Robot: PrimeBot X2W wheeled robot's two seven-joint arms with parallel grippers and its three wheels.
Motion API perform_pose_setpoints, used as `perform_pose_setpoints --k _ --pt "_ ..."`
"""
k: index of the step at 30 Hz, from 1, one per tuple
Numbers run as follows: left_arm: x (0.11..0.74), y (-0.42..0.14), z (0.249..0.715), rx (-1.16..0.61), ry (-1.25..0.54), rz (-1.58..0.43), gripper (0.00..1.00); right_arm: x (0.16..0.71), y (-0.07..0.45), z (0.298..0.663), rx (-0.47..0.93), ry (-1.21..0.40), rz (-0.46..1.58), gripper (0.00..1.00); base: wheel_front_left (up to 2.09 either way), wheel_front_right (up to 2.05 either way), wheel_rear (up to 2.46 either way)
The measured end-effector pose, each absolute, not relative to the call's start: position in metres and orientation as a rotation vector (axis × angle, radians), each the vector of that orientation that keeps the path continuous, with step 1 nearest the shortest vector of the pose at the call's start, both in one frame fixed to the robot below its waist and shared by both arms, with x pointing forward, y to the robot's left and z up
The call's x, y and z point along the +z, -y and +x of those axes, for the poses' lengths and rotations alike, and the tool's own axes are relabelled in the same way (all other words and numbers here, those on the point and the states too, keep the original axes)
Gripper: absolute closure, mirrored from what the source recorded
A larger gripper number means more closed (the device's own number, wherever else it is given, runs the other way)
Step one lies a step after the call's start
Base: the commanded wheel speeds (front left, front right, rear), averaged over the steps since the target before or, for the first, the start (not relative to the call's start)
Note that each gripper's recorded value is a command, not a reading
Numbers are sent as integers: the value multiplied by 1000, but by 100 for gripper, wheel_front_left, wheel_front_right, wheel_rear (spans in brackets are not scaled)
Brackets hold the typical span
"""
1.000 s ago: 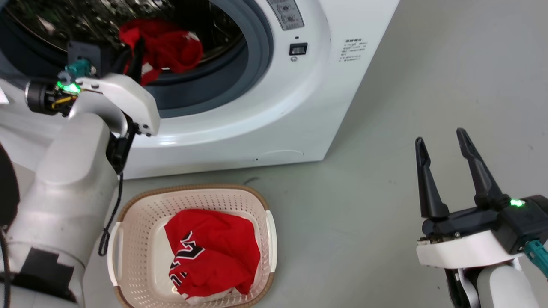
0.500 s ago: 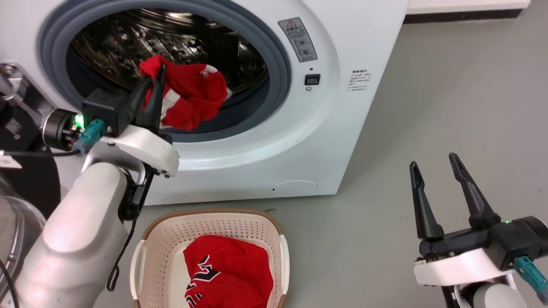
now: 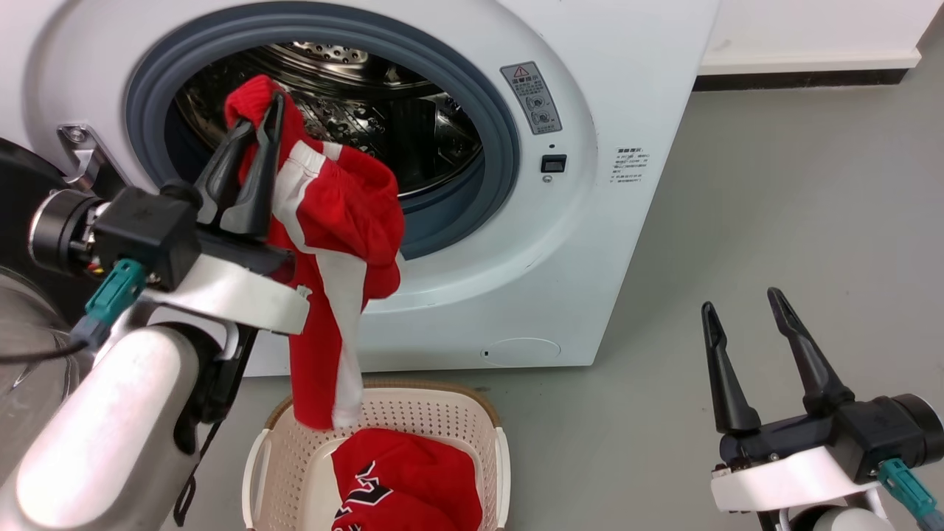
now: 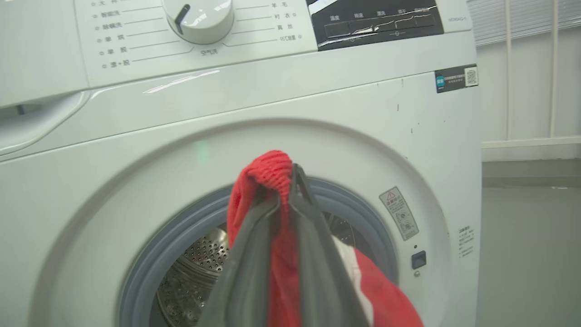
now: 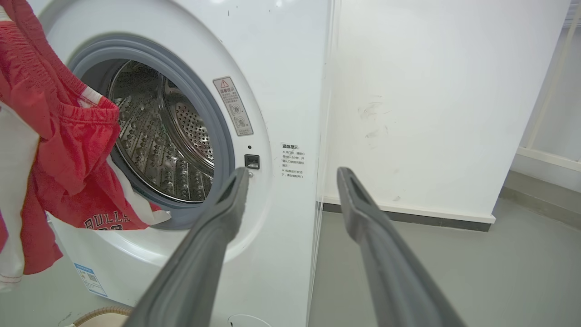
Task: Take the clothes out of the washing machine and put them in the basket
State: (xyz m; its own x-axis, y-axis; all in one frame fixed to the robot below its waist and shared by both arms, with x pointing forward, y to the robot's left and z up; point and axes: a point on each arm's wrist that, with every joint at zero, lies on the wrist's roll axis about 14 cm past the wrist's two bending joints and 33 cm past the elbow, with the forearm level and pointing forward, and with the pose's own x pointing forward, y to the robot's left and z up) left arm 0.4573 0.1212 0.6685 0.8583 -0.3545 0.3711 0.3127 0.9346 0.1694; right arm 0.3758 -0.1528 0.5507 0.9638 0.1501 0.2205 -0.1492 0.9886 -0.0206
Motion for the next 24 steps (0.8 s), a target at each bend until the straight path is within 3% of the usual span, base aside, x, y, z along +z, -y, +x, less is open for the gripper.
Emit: perform_pose_setpoints --k 10,24 --pt "689 -119 424 -361 460 114 100 553 153 369 149 230 -2 0 0 0 0" --pt "589 -123 411 -368 157 67 100 548 156 373 141 216 -3 0 0 0 0"
